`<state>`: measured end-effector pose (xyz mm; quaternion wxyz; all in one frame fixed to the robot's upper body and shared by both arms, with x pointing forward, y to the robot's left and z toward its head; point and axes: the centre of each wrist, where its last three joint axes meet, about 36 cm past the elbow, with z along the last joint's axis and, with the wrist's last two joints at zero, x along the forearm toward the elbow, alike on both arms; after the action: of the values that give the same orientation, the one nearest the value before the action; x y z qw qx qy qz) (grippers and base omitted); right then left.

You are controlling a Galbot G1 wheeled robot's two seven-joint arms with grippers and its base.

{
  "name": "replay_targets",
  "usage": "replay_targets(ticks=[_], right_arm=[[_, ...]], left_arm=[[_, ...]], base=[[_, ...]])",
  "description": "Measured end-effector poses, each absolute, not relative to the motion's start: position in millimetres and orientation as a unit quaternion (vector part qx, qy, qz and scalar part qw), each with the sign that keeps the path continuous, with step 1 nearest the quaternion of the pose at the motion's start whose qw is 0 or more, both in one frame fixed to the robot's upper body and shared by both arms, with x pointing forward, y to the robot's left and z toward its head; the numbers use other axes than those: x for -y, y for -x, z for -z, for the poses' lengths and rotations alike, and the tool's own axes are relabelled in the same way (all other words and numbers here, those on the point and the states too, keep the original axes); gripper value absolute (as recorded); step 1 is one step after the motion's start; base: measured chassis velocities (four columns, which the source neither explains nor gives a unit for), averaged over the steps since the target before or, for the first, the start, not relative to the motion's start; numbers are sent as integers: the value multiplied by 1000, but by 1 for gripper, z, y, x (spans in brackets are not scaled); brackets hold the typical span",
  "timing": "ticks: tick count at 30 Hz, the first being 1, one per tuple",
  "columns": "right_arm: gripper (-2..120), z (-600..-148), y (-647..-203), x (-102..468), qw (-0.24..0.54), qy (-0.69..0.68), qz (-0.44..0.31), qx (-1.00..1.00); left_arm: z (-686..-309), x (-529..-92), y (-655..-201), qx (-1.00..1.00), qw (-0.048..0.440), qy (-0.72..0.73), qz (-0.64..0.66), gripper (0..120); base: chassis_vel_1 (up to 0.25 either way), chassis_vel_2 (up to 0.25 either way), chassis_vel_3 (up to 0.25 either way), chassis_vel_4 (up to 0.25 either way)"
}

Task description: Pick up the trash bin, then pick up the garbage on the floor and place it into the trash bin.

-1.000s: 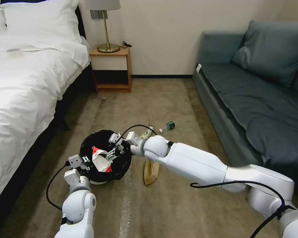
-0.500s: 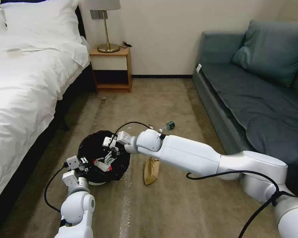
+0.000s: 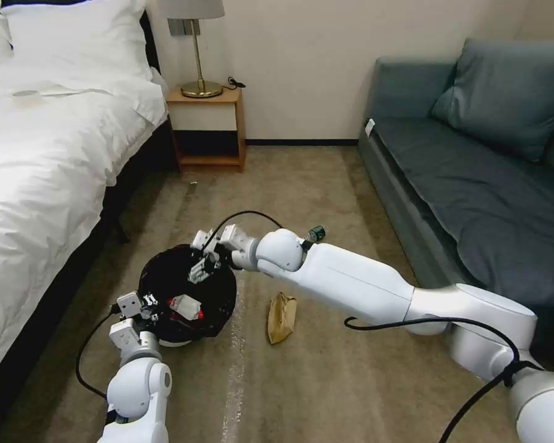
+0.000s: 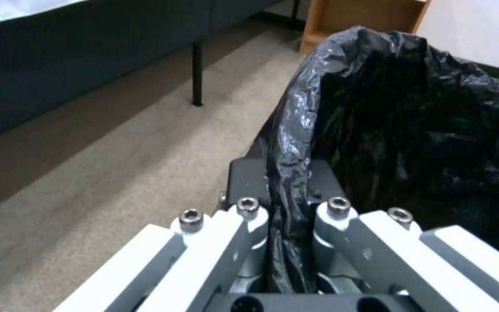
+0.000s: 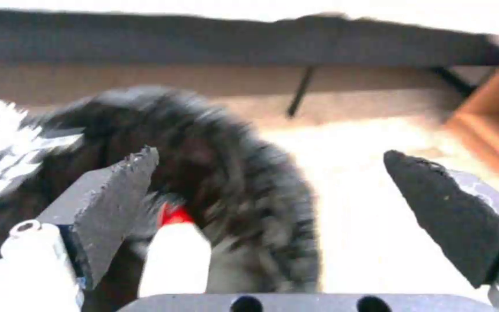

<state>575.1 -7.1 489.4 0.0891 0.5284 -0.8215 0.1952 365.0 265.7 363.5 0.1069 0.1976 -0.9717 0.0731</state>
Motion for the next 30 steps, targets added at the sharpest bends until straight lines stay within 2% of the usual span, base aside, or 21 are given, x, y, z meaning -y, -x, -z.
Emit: replay_targets(ticks=[4, 6, 9, 10, 16, 19, 26, 30], right_arm=[[98, -488, -578, 29, 72, -492, -157, 854], [89, -485, -582, 66, 55, -446, -121, 885], [83, -478, -580, 91, 50, -422, -105, 899], [80, -466, -574, 120, 50, -395, -90, 913], [87, -442, -555, 163, 47, -341, -65, 937], [98, -431, -544, 188, 34, -295, -48, 954], [100, -411, -527, 215, 20, -228, -16, 973], [100, -387, -504, 213, 21, -194, 32, 980]], left_arm=[[-364, -268, -365, 972, 106, -199, -73, 5], [-365, -270, -364, 972, 105, -198, -73, 5], [-366, -271, -364, 972, 103, -198, -73, 5], [-368, -272, -364, 972, 102, -198, -73, 5], [-369, -275, -365, 972, 100, -197, -73, 5], [-370, -275, -365, 973, 100, -196, -72, 5], [-370, -273, -367, 974, 100, -192, -73, 5], [-371, -270, -368, 974, 100, -188, -74, 5]], base=[[0, 0, 0, 0], [0, 0, 0, 0], [0, 0, 0, 0], [0, 0, 0, 0], [0, 0, 0, 0], [0, 0, 0, 0], [0, 0, 0, 0], [0, 0, 0, 0]])
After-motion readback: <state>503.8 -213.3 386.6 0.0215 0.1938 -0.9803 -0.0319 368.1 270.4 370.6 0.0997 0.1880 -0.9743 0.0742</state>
